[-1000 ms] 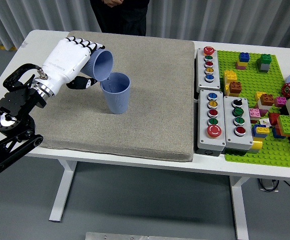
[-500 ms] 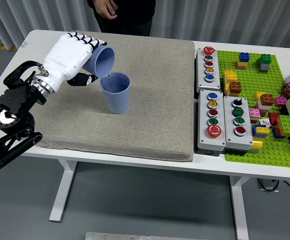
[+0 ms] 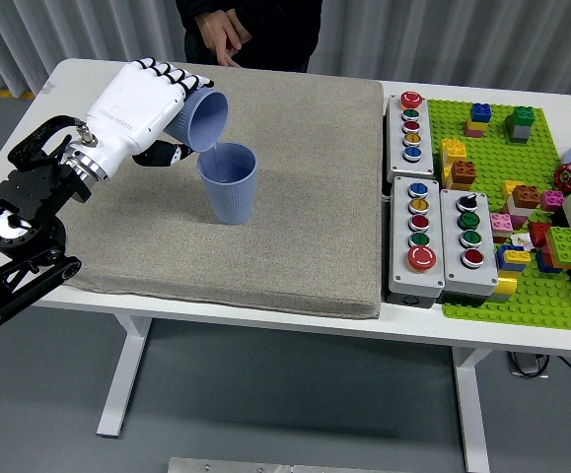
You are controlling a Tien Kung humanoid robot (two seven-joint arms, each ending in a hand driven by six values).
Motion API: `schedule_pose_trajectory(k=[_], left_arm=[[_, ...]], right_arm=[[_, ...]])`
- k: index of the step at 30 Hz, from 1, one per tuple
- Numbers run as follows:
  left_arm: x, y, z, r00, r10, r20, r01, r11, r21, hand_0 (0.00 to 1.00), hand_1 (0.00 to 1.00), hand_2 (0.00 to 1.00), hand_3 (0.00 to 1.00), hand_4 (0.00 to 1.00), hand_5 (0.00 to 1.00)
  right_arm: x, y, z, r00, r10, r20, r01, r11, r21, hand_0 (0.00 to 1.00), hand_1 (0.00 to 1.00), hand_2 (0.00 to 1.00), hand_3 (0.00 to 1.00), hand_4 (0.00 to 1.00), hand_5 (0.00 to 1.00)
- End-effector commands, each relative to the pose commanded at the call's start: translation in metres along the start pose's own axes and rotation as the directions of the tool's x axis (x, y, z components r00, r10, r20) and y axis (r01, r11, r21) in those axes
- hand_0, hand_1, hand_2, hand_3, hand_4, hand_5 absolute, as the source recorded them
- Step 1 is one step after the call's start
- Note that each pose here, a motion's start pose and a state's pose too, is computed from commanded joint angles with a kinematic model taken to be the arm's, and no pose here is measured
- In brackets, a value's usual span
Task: Pick cup pour cup place
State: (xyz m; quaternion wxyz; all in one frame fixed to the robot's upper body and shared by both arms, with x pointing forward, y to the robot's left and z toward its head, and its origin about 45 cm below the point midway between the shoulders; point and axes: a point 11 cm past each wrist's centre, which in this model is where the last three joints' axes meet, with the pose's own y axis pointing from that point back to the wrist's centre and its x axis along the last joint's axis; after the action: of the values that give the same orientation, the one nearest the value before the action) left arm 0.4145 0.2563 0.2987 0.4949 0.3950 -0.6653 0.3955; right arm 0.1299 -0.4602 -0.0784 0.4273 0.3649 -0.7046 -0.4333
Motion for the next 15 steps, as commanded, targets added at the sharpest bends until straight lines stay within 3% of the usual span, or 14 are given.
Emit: schedule_pose_trajectory(k=[7, 15], left_arm=[[0.0003, -0.0004, -0.0008, 1.000, 0.007, -0.010, -0.006, 1.000, 0.008, 0.528, 0.549, 0.558, 0.552, 0.633, 0.043], [-0.0002, 0.0026, -0.0023, 0.992, 0.023, -0.126, -0.019, 0.999, 0.035, 0.527, 0.548, 0.558, 0.553, 0.634, 0.045]], right_arm=[[-0.0001, 0.0000, -0.0002, 1.000, 0.000, 0.002, 0.000, 1.000, 0.000, 0.721, 0.682, 0.671, 0.617, 0.086, 0.291], [-0.0001, 0.0000, 0.0003, 1.000, 0.000, -0.001, 0.000, 1.000, -0.001, 0.721, 0.682, 0.672, 0.618, 0.087, 0.292]])
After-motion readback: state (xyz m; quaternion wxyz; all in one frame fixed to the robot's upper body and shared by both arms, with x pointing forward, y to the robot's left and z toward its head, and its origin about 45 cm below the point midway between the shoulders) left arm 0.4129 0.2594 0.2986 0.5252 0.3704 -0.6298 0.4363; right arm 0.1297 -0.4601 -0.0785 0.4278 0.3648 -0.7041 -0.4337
